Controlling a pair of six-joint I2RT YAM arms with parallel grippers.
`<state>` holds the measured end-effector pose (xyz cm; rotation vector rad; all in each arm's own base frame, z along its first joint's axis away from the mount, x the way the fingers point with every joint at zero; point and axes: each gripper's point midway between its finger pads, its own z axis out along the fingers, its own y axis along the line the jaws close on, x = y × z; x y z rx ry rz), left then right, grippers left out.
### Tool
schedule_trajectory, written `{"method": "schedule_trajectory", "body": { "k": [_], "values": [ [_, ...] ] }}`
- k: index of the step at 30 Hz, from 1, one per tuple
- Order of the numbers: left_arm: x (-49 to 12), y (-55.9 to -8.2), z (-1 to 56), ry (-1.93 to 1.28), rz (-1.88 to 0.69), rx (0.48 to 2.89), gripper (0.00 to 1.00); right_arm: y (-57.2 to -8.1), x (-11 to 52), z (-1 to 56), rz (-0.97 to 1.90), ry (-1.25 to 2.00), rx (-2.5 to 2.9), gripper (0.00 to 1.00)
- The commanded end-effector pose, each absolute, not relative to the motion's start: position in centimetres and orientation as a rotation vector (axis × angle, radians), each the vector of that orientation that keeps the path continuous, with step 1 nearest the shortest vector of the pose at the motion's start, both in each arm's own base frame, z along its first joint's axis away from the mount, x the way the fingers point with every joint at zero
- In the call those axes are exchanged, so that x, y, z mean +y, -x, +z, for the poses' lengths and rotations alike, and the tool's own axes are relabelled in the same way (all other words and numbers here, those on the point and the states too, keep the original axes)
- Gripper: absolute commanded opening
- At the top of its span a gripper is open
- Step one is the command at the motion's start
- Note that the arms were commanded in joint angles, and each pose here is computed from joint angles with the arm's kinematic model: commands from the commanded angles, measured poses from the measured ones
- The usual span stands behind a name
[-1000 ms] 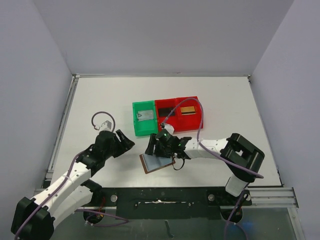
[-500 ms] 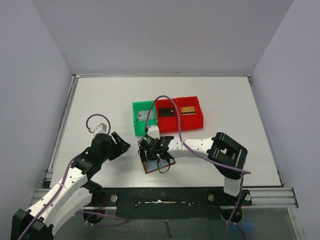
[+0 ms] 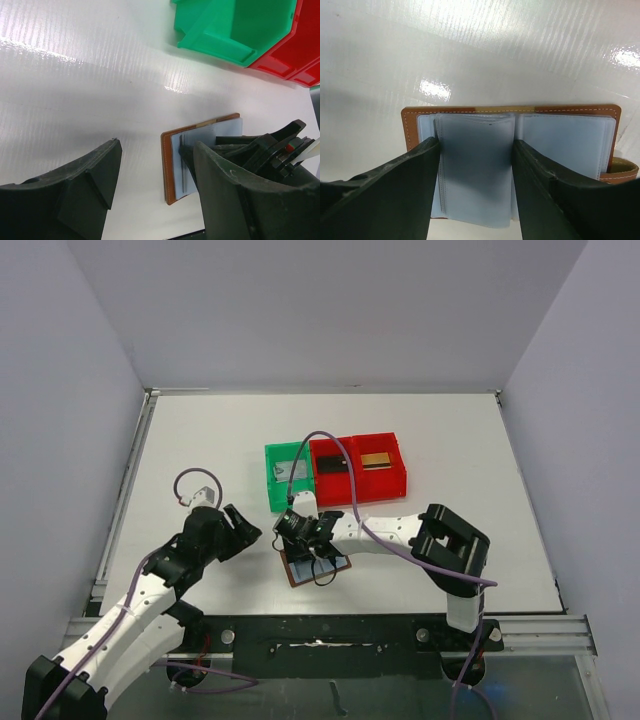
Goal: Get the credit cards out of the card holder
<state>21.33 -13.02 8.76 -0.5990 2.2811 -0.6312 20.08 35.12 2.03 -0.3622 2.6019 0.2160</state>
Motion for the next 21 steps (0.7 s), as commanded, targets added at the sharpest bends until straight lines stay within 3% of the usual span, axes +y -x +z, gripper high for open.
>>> {"method": "schedule_trajectory", "body": {
  "k": [1, 8, 14, 21],
  "values": [
    [-14.1, -22.4, 11.1, 0.568, -0.718, 2.222, 0.59, -18.7, 33.1, -0.5, 0.144, 0.380, 2.686, 0.49],
    [-15.9, -22.3, 10.7, 0.510, -0.817, 2.249, 0.59, -19.1, 34.4, 0.4, 0.486, 0.251, 2.701, 0.42],
    [-16.9, -22.2, 10.6, 0.481, -0.878, 2.262, 0.59, -19.4, 33.9, 0.4, 0.601, 0.162, 2.713, 0.34],
    [-17.9, -21.9, 10.1, 0.446, -0.936, 2.284, 0.59, -19.5, 33.3, 0.0, 0.592, 0.141, 2.730, 0.39]
  ]
}}
